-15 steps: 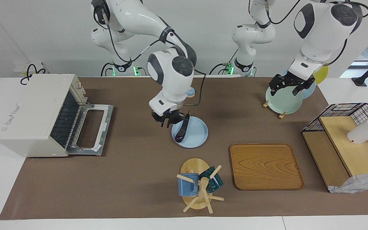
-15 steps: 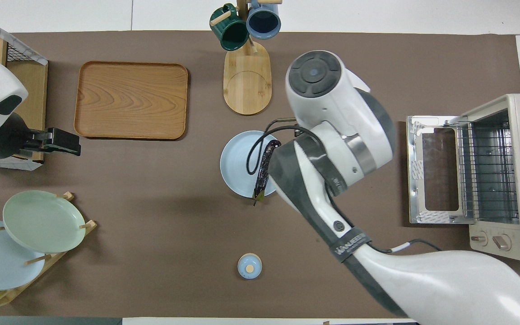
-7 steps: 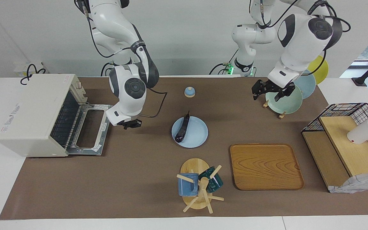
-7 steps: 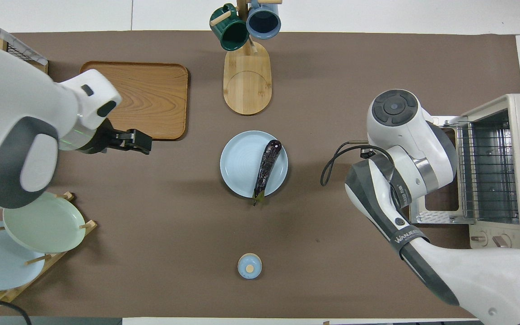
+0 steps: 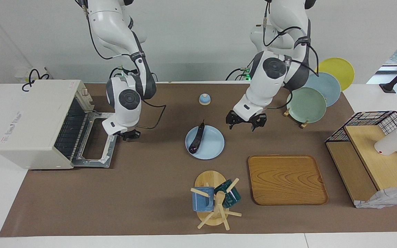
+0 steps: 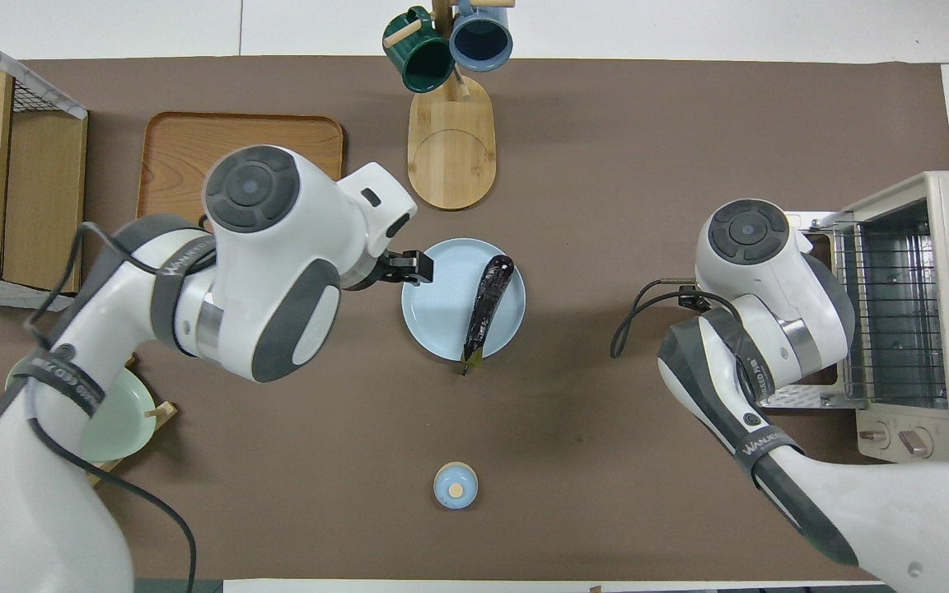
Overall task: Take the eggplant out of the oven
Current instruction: 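Grasp the purple eggplant with the left gripper and lift it off the plate, then push the oven door shut with the right gripper while the left gripper holds the eggplant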
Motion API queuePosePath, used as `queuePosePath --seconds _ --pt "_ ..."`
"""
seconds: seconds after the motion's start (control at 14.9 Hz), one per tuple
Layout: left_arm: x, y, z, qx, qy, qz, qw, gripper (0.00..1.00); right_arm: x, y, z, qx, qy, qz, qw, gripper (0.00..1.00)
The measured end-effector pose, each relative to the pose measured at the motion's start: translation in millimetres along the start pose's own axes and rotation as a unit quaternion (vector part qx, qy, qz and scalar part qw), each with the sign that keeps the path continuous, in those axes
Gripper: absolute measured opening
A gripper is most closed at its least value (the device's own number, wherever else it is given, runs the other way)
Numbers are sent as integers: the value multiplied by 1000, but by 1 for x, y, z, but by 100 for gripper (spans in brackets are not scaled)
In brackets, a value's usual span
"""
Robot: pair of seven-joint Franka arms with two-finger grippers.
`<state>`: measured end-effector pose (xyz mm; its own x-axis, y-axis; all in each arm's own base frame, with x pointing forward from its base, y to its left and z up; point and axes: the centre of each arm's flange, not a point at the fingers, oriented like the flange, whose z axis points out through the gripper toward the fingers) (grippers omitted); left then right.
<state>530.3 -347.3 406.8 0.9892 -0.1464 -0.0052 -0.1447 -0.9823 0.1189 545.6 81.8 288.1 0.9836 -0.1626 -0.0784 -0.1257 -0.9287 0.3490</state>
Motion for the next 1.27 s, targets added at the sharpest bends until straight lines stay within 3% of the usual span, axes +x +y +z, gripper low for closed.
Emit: queuePosePath --seconds 0.33,0.6,1.0,1.14,1.27 --pt "-24 76 64 -9 9 27 1000 100 -2 5 5 -42 13 -28 999 1" --pt "-41 109 93 -12 10 46 999 100 -6 3 -6 -61 16 -52 997 1" --pt "-39 105 105 -10 12 42 999 98 -8 58 -82 -76 12 -117 990 1" --pt "-40 101 112 -9 12 41 999 85 -9 98 -102 -74 15 -131 988 1" --pt "-39 99 114 -8 12 39 999 79 -8 140 -111 -70 17 -143 987 1"
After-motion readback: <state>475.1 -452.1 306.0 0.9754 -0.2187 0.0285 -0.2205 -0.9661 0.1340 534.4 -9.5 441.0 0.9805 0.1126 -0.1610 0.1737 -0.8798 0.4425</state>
